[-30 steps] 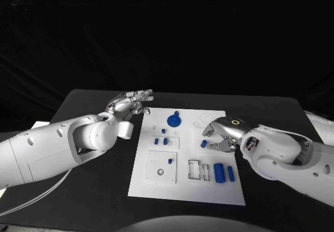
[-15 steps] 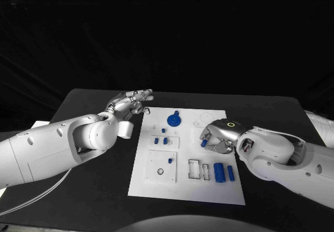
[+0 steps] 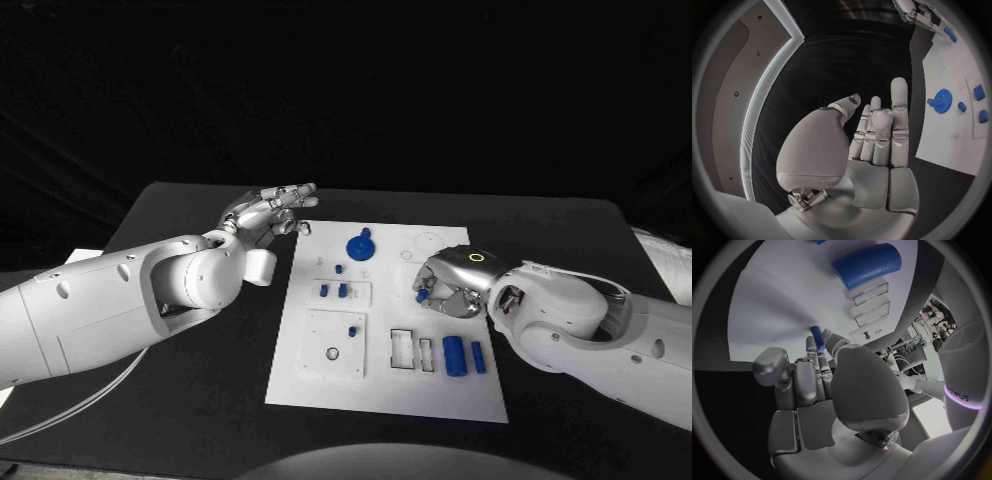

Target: Assemble the parts on the task board

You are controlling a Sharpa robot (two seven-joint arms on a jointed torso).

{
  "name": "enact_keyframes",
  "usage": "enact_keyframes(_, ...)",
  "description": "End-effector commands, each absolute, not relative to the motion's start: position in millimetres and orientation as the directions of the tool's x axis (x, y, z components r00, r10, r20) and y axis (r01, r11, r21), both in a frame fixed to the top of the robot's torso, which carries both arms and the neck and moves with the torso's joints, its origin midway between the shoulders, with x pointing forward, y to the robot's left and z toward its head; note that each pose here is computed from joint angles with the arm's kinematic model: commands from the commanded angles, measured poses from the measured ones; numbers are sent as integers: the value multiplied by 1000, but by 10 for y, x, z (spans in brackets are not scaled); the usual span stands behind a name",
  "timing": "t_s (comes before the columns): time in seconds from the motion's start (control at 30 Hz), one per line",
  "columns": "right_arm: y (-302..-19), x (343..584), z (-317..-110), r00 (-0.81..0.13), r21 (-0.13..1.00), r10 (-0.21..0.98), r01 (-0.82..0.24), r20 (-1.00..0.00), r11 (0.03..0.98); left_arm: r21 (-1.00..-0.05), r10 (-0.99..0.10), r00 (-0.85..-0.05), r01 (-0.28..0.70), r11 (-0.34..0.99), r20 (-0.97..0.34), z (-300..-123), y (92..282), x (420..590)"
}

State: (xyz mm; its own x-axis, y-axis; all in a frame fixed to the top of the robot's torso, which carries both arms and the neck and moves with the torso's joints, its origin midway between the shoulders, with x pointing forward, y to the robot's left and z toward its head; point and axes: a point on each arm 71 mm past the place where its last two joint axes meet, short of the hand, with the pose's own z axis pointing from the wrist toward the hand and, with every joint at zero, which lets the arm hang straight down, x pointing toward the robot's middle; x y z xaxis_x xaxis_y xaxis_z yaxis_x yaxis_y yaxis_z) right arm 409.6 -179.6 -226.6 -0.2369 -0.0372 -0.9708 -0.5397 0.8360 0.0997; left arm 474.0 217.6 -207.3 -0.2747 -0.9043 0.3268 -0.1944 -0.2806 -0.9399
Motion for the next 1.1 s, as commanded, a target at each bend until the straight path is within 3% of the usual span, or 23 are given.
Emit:
enact_keyframes(0.03,-1780,4094,-2278,-241,97,-44,-543,-970,834,-939,-897,-293,-191,-285,332,-2061,2161,4736)
enact_keyframes(0.6,-1779,4085,-2215,-207,121,16,-507,-978,853,-939,-896,-293,-195,-284,332,-2062,2163,4733)
enact_keyframes(1.1,-1750,3920,-1875,-209,221,129,-519,-969,826,-939,-898,-290,-194,-283,331,-2066,2172,4742)
